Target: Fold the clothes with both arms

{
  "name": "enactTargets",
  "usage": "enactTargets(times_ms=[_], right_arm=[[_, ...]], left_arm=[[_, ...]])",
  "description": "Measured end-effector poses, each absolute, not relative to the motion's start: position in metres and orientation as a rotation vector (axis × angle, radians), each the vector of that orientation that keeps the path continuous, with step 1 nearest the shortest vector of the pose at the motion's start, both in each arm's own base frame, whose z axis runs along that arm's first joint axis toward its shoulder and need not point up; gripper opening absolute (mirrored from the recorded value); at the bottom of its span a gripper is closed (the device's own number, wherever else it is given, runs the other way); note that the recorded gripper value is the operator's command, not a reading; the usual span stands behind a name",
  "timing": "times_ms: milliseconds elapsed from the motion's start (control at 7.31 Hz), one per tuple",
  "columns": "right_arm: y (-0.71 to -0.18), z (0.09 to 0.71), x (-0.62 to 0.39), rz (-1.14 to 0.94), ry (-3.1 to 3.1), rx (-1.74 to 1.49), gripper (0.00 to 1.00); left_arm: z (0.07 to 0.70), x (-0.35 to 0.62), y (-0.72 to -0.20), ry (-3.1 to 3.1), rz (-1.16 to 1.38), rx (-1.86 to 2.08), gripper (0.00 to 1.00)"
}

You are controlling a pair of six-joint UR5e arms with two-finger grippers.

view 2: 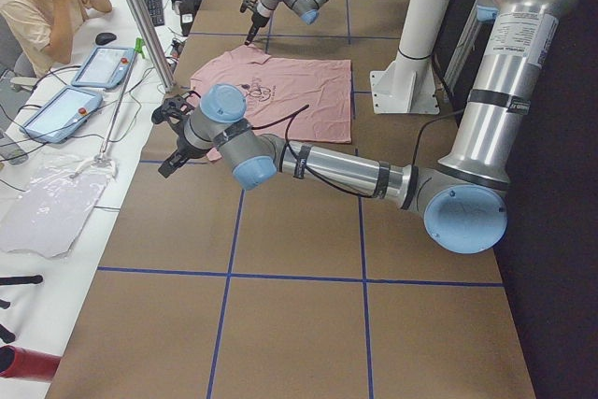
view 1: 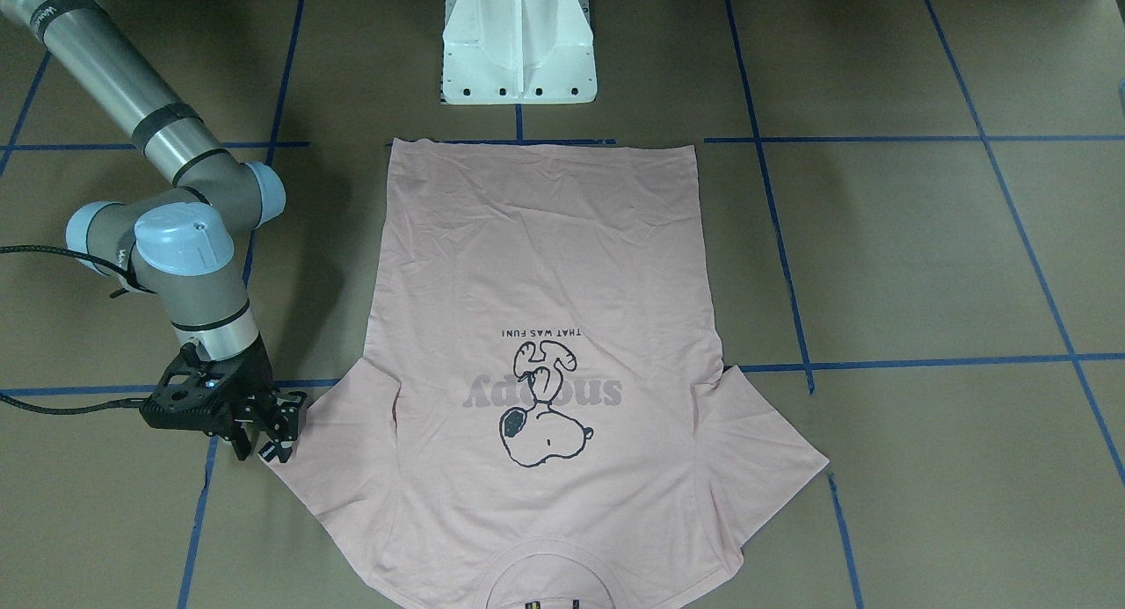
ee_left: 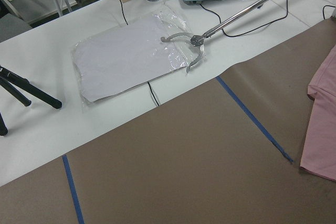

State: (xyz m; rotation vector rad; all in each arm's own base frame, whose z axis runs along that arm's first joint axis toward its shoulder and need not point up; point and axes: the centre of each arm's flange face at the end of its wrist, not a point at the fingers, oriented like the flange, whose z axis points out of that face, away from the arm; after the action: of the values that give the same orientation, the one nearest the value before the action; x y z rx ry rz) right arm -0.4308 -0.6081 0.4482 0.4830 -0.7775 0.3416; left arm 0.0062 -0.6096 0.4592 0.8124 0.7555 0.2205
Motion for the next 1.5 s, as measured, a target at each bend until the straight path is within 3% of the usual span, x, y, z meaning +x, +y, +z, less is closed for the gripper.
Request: enactTargets(times_ms=[137, 684, 1504], right_arm=[[-0.608, 0.448, -0.431, 0.352, -0.781, 0.479, 0.0], [-0.611, 0.435, -0.434, 0.389, -0.8, 0.47, 0.0], [-0.618, 0.275, -0.512, 0.493, -0.773, 0.486, 0.0]], left_arm=[[0.46, 0.006, -0.61, 0.755, 0.221, 0.813, 1.0], [0.46, 0.006, -0.61, 0.756, 0.22, 0.814, 1.0], [0.462, 0.006, -0.61, 0.756, 0.217, 0.809, 1.0]])
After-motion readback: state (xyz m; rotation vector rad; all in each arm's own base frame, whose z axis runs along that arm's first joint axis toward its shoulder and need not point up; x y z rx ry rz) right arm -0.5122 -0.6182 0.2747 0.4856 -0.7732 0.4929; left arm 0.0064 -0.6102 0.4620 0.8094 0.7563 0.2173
